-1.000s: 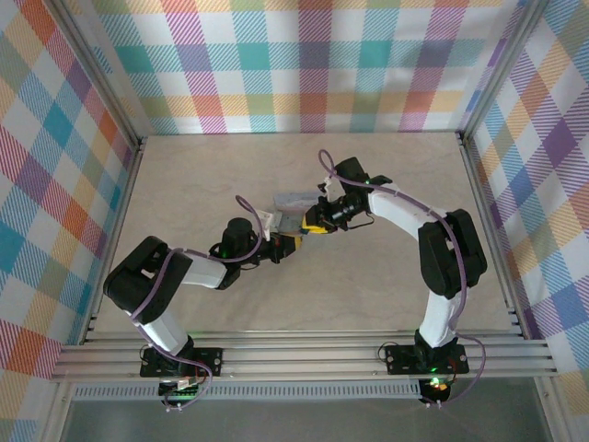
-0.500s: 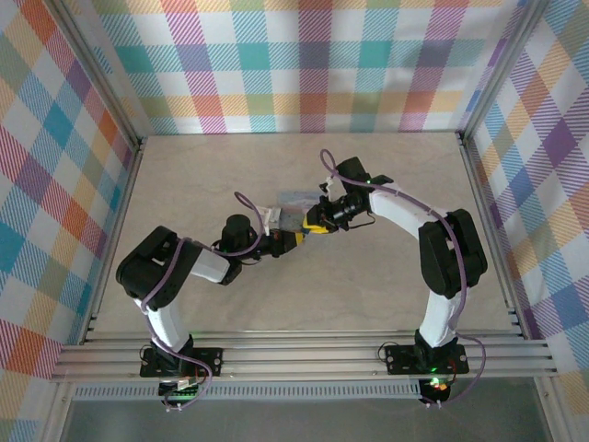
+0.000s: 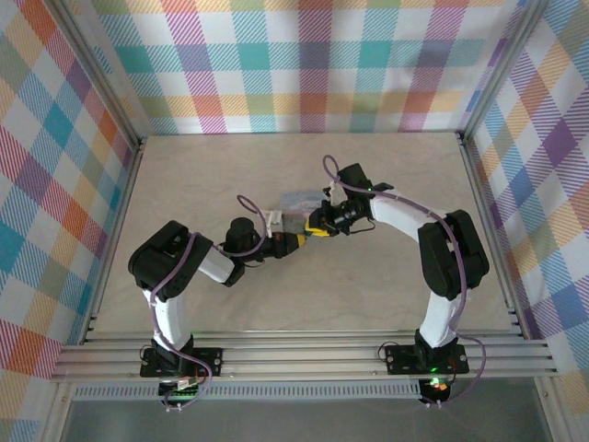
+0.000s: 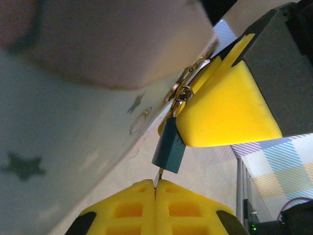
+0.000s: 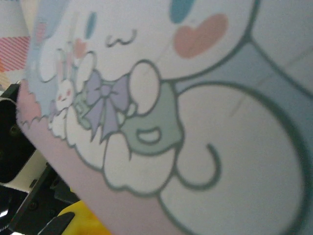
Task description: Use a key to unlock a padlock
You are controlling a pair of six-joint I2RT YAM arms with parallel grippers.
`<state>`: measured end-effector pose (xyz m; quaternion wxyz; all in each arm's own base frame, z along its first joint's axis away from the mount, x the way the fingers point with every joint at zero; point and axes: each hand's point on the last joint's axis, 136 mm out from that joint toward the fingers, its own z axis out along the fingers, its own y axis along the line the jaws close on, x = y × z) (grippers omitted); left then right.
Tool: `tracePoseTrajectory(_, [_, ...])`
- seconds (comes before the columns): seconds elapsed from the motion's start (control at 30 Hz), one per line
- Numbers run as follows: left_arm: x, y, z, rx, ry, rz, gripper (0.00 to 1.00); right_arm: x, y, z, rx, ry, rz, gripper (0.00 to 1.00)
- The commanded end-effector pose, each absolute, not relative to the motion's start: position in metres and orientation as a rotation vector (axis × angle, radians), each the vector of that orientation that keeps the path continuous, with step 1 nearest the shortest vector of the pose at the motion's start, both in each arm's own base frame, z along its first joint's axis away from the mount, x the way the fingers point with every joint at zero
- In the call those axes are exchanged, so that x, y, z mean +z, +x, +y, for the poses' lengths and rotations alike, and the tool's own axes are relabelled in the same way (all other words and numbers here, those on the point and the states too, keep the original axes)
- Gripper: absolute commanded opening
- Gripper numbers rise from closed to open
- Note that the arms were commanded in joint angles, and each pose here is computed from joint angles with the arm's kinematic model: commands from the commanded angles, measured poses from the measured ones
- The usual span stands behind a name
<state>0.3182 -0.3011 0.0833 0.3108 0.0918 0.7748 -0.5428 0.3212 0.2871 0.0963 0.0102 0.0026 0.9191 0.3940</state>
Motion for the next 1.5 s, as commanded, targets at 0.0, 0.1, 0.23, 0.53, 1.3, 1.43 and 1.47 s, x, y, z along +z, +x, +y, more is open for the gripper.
tracePoseTrajectory(0.0, [0.089, 0.34, -0.292, -1.343, 0.13, 1.957, 0.0, 0.084, 0.29, 0.294, 1.253, 0.024, 2.945, 0.04])
tracePoseTrajectory(0.1, [0.076, 0.338, -0.286, -1.313, 0.092, 1.983, 0.0, 0.076, 0.289, 0.292, 1.214, 0.045, 2.933, 0.06])
tracePoseTrajectory(0.23, [0.063, 0.332, -0.28, -1.278, 0.073, 2.017, 0.0, 0.069, 0.288, 0.293, 1.181, 0.065, 2.91, 0.22])
tracePoseTrajectory(0.53, [0.041, 0.32, -0.278, -1.217, 0.088, 2.08, 0.0, 0.084, 0.291, 0.285, 1.12, 0.071, 2.826, 0.51])
tracePoseTrajectory(1.3, [0.05, 0.316, -0.295, -1.063, 0.264, 2.089, 0.0, 0.082, 0.313, 0.292, 1.061, 0.342, 2.69, 0.61])
tracePoseTrajectory(1.43, [0.049, 0.318, -0.297, -1.08, 0.254, 2.09, 0.0, 0.073, 0.318, 0.297, 1.044, 0.364, 2.686, 0.62])
tracePoseTrajectory(1.47, [0.05, 0.318, -0.298, -1.085, 0.253, 2.086, 0.0, 0.071, 0.32, 0.298, 1.036, 0.366, 2.688, 0.62])
